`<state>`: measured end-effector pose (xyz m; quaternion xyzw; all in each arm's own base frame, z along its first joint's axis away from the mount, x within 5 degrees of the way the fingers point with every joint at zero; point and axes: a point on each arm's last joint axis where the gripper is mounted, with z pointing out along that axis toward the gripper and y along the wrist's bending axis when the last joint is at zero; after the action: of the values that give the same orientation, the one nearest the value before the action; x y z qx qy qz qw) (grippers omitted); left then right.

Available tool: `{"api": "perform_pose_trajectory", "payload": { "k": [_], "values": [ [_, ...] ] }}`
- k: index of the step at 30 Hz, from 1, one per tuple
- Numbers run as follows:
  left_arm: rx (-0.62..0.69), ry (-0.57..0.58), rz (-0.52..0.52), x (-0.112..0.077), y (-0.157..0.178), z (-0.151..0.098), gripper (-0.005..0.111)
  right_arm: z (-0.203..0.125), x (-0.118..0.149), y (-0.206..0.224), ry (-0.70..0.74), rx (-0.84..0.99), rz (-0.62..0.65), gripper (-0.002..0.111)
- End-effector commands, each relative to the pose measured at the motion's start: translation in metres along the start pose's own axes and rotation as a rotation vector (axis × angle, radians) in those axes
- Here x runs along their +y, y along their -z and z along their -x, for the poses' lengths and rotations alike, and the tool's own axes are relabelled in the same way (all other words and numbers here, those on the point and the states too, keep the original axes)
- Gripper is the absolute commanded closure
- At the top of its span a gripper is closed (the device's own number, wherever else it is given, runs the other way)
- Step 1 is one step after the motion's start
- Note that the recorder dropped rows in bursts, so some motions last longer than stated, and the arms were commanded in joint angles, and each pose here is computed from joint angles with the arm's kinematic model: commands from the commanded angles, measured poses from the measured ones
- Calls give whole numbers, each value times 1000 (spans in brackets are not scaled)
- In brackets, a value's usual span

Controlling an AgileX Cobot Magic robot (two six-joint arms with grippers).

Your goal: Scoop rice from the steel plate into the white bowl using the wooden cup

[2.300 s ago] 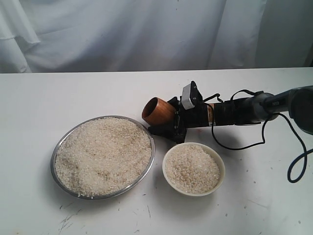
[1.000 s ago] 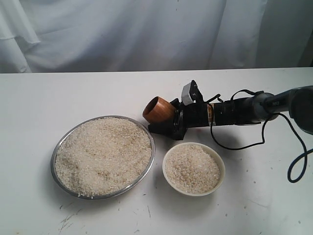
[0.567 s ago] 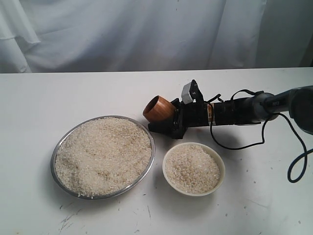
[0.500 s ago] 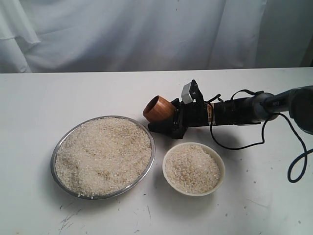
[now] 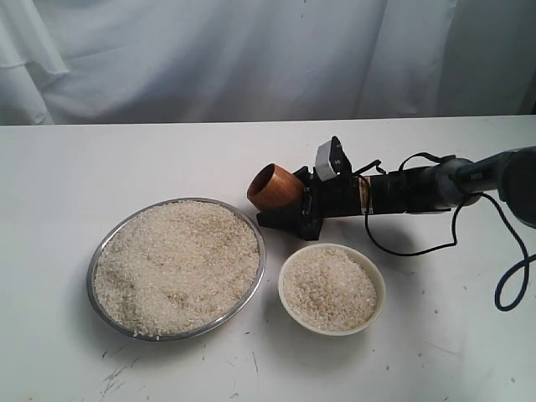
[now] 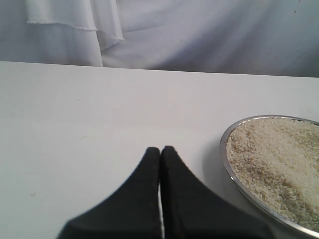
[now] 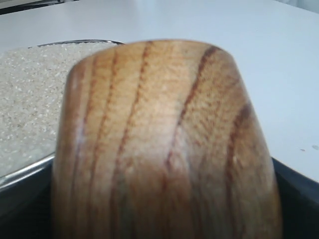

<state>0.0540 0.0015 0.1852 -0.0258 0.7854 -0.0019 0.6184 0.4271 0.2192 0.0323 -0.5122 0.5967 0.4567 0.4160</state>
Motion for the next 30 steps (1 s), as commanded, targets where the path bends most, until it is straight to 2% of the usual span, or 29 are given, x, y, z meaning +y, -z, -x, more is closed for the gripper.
{"api": "perform_pose_trajectory", "payload": {
  "k": [1,6,19,30],
  "values": [
    [-6,-1,-3,0,0,-1,107,4,0,9,58,-12,33,39],
    [-6,-1,-3,0,0,-1,107,1,1,10,124,11,52,39],
    [-6,-1,-3,0,0,-1,107,-2,4,9,145,42,85,39],
    [-6,-1,-3,0,0,-1,107,-3,8,6,92,63,108,39]
  ]
}}
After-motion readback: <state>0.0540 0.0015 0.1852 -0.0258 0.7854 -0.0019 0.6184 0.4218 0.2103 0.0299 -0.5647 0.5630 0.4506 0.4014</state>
